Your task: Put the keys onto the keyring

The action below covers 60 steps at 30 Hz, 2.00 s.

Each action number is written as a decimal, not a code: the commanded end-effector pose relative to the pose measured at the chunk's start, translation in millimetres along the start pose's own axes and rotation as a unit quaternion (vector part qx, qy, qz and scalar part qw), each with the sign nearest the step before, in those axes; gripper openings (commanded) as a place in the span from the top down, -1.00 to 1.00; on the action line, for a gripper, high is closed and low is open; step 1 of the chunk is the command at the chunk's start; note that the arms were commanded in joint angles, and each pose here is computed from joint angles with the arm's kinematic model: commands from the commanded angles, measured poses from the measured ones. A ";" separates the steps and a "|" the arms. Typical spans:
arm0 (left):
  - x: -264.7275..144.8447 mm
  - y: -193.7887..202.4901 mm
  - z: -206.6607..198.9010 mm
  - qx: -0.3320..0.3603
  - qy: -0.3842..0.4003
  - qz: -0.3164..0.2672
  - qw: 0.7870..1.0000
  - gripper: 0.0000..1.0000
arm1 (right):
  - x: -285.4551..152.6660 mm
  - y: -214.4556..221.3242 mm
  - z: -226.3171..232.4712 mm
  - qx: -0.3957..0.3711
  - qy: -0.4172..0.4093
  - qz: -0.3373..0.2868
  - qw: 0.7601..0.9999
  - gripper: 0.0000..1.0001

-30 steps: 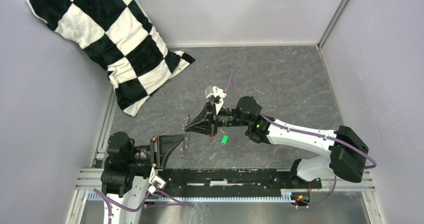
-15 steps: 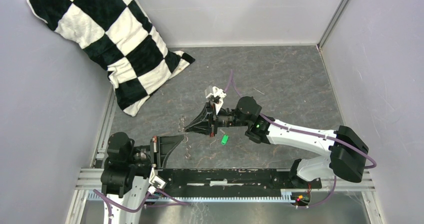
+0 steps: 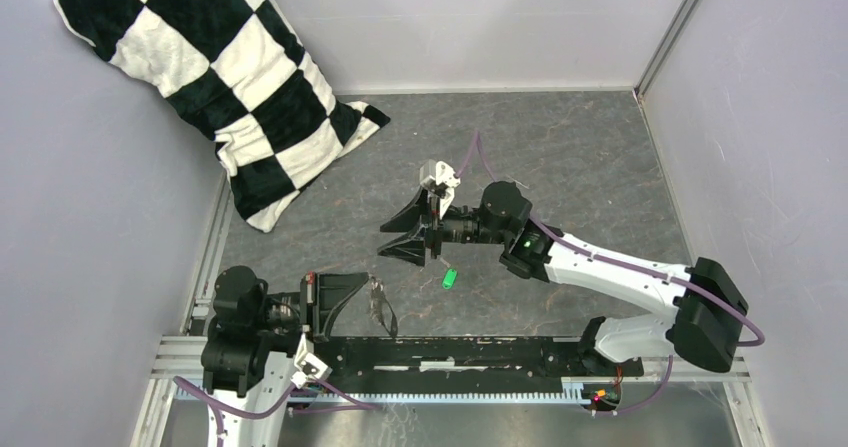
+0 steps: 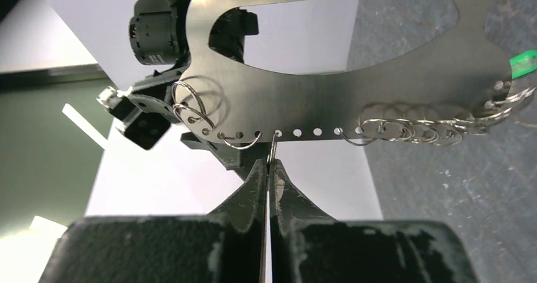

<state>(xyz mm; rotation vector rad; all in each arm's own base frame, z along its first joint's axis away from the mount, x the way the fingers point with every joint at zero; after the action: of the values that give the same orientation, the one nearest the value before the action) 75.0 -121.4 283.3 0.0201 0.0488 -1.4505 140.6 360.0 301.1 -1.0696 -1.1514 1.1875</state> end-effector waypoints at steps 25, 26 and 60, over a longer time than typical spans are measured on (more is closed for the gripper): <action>-11.1 29.3 -37.4 -0.481 0.170 0.073 0.857 0.96 | -2.2 -31.9 16.7 -0.245 0.007 0.034 0.969 -0.20; -11.0 30.1 -38.0 -0.482 0.167 0.076 0.857 0.96 | -1.4 -32.2 18.0 -0.245 0.006 0.028 0.969 -0.14; -12.4 27.6 -19.8 -0.458 0.121 0.098 0.875 0.96 | 39.2 28.9 30.6 -0.296 0.028 0.119 0.947 0.15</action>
<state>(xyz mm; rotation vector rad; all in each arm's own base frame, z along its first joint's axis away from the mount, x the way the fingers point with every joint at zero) 107.1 -102.7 253.0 -0.5861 0.9457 -1.0464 95.0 397.9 252.4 -1.6814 -1.4100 1.1426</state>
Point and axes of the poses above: each gripper's point midway between its finger pads, its own x axis out along the fingers, its own z axis along the line the jaws close on, y = z × x, the point moved 5 cm from there along -x, back along the fingers, and after that the axes turned 8 degrees about -x, right-handed, at the moved point
